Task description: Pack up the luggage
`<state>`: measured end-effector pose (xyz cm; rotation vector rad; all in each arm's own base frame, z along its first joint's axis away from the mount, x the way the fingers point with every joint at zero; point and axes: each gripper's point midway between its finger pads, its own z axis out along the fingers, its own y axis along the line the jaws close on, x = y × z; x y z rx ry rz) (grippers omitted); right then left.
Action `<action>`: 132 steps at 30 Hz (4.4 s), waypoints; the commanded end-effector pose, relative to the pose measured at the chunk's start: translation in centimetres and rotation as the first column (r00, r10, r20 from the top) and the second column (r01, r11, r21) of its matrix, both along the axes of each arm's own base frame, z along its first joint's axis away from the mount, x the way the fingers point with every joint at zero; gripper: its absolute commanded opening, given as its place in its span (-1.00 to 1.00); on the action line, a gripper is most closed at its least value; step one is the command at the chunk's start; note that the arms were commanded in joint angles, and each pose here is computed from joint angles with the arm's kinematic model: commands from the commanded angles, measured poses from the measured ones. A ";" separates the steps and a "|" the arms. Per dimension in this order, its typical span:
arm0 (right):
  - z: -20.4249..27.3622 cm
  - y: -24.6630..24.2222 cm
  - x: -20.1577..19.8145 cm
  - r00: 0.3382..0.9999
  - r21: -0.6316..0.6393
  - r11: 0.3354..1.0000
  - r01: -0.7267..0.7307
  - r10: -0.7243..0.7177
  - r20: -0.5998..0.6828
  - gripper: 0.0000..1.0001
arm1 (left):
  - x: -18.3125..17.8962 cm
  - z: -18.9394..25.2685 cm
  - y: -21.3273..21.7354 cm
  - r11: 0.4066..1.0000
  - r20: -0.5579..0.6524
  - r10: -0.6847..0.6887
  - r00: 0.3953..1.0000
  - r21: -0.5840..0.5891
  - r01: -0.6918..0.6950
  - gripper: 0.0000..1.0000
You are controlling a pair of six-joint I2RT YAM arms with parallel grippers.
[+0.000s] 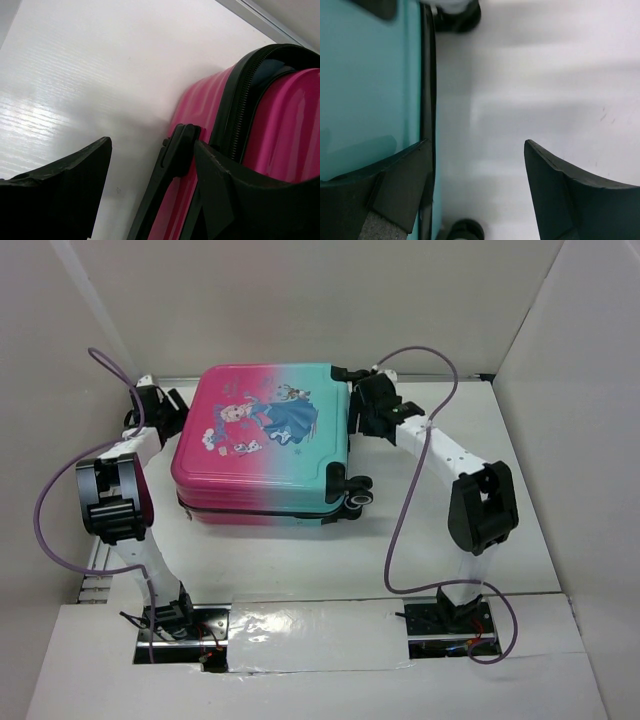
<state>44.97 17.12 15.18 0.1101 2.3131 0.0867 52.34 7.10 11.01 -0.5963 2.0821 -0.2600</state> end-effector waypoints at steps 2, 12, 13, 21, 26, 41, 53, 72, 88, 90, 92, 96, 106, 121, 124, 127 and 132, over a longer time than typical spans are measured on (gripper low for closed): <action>1.9 6.6 3.2 0.991 0.167 0.979 -0.115 0.101 0.089 0.65 | -3.3 1.9 -15.9 0.883 0.015 -0.436 0.900 -0.184 0.432 0.59; 2.3 5.0 2.7 0.993 0.247 0.965 -0.092 0.071 0.090 0.65 | -5.0 3.1 -29.3 0.745 0.049 -0.642 0.765 -0.197 0.637 0.57; 2.3 4.4 2.7 0.995 0.266 0.961 -0.081 0.060 0.086 0.65 | -5.4 2.5 -30.2 0.736 0.037 -0.652 0.757 -0.209 0.644 0.57; 2.5 -1.0 4.0 0.996 0.318 0.947 -0.034 0.006 0.089 0.65 | -8.8 2.5 -35.4 0.699 0.053 -0.687 0.724 -0.221 0.680 0.57; 4.0 -1.0 5.6 0.993 0.313 0.948 -0.050 0.015 0.113 0.65 | -7.9 2.7 -34.4 0.718 0.020 -0.673 0.739 -0.225 0.659 0.57; 9.4 4.1 6.8 0.969 0.309 0.937 -0.164 0.095 0.229 0.65 | -5.5 10.0 -33.1 0.720 0.153 -0.661 0.734 -0.145 0.679 0.59; 10.6 3.1 8.0 0.967 0.320 0.931 -0.174 0.099 0.237 0.65 | -4.5 10.0 -28.9 0.805 0.121 -0.572 0.811 -0.110 0.583 0.62; 13.4 -23.3 3.4 0.901 0.304 0.884 0.355 -0.410 0.141 0.80 | -4.6 12.0 -23.6 0.805 0.194 -0.553 0.810 -0.124 0.580 0.65; 7.7 -25.3 7.2 0.814 0.628 0.646 0.434 -0.580 0.033 0.87 | -4.8 11.4 -23.7 0.799 0.188 -0.565 0.804 -0.122 0.589 0.65; 8.8 -25.8 7.7 0.788 0.681 0.602 0.416 -0.613 0.060 0.87 | -4.7 10.9 -23.7 0.799 0.180 -0.565 0.805 -0.126 0.588 0.65; 8.6 -25.9 8.0 0.765 0.692 0.581 0.428 -0.641 0.066 0.87 | -4.7 10.9 -23.7 0.799 0.180 -0.565 0.805 -0.126 0.588 0.65; 7.1 -26.1 9.9 0.769 0.696 0.562 0.447 -0.639 0.022 0.91 | -4.4 10.4 -23.8 0.799 0.170 -0.565 0.807 -0.131 0.587 0.65; 5.9 -23.1 14.7 0.828 0.662 0.639 0.392 -0.559 0.050 -0.25 | -3.9 9.2 -23.7 0.804 0.142 -0.563 0.814 -0.131 0.579 0.65; 16.5 -15.9 15.5 0.888 0.678 0.734 0.029 -0.330 0.319 -1.00 | -3.0 4.0 -21.6 0.864 0.018 -0.464 0.886 -0.212 0.457 0.63; 17.3 -15.2 15.6 0.888 0.679 0.734 -0.001 -0.311 0.338 -1.00 | -3.1 3.9 -21.5 0.860 0.021 -0.459 0.888 -0.241 0.450 0.63; 17.7 -14.7 15.7 0.882 0.661 0.750 -0.029 -0.292 0.369 -1.00 | -3.2 3.9 -21.6 0.854 0.023 -0.467 0.884 -0.246 0.458 0.63; 17.8 -14.2 15.7 0.882 0.660 0.751 -0.031 -0.290 0.371 -1.00 | -3.2 4.0 -21.7 0.850 0.025 -0.473 0.881 -0.251 0.464 0.63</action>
